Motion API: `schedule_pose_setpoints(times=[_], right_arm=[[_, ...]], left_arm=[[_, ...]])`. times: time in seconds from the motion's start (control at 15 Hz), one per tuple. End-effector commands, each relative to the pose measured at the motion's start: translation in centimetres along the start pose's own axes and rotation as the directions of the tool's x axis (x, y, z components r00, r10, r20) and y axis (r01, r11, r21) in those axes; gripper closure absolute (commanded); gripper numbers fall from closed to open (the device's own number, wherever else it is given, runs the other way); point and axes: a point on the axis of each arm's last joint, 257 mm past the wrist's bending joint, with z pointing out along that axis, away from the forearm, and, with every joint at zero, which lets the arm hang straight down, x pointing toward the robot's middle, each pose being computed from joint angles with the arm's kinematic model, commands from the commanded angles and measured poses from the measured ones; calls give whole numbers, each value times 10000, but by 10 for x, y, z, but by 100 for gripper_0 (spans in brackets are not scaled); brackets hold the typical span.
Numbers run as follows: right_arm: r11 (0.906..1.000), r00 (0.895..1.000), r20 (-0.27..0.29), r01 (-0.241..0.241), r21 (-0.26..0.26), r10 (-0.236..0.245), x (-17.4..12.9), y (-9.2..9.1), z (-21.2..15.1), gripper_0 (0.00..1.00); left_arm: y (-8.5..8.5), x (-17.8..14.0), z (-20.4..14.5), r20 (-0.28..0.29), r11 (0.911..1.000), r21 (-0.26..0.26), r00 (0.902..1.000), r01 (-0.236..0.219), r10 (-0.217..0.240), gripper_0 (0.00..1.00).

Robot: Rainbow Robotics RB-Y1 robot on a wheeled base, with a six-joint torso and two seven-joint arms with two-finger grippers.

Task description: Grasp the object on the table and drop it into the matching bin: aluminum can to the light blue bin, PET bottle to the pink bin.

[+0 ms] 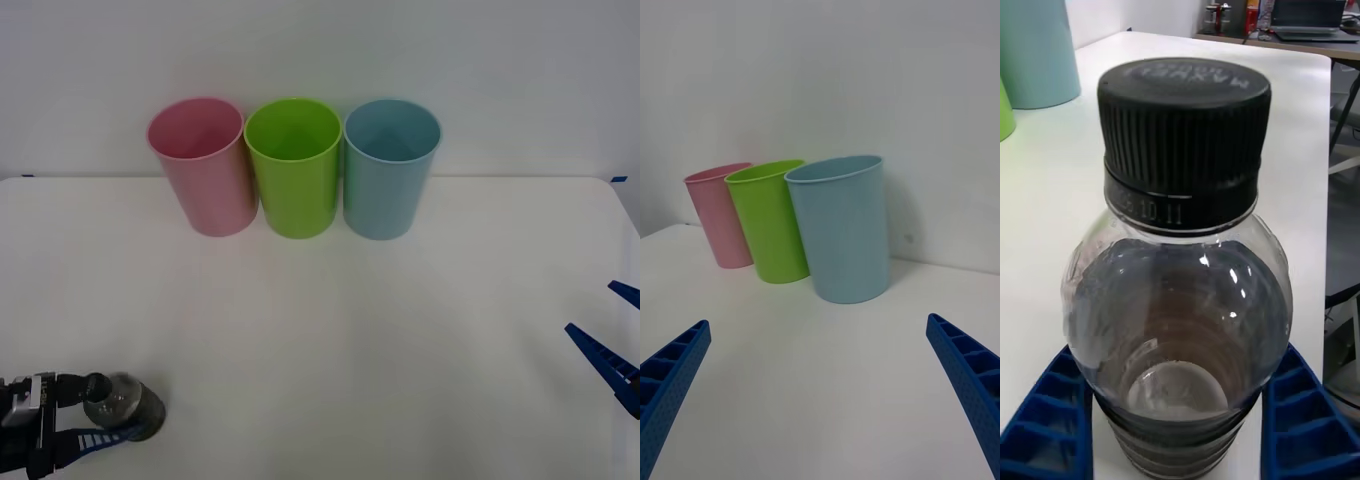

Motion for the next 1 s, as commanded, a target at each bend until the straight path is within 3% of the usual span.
schedule_pose_setpoints(times=[0.07,0.4,0.67,0.87,1.0], right_arm=[[10000,10000,0,0,0,0,0,0,0,0],[10000,10000,0,0,0,0,0,0,0,0],[10000,10000,0,0,0,0,0,0,0,0],[10000,10000,0,0,0,0,0,0,0,0],[10000,10000,0,0,0,0,0,0,0,0]], left_arm=[[1,-1,0,19,10000,-20,10000,55,-55,100],[5,-7,-7,350,9989,-365,9990,281,-269,100],[8,-21,-18,1104,9937,-877,9921,698,-599,100],[19,-35,-28,1923,9808,-1583,9778,1142,-828,100],[30,-37,-49,2165,9641,-2237,9718,1430,-939,100]])
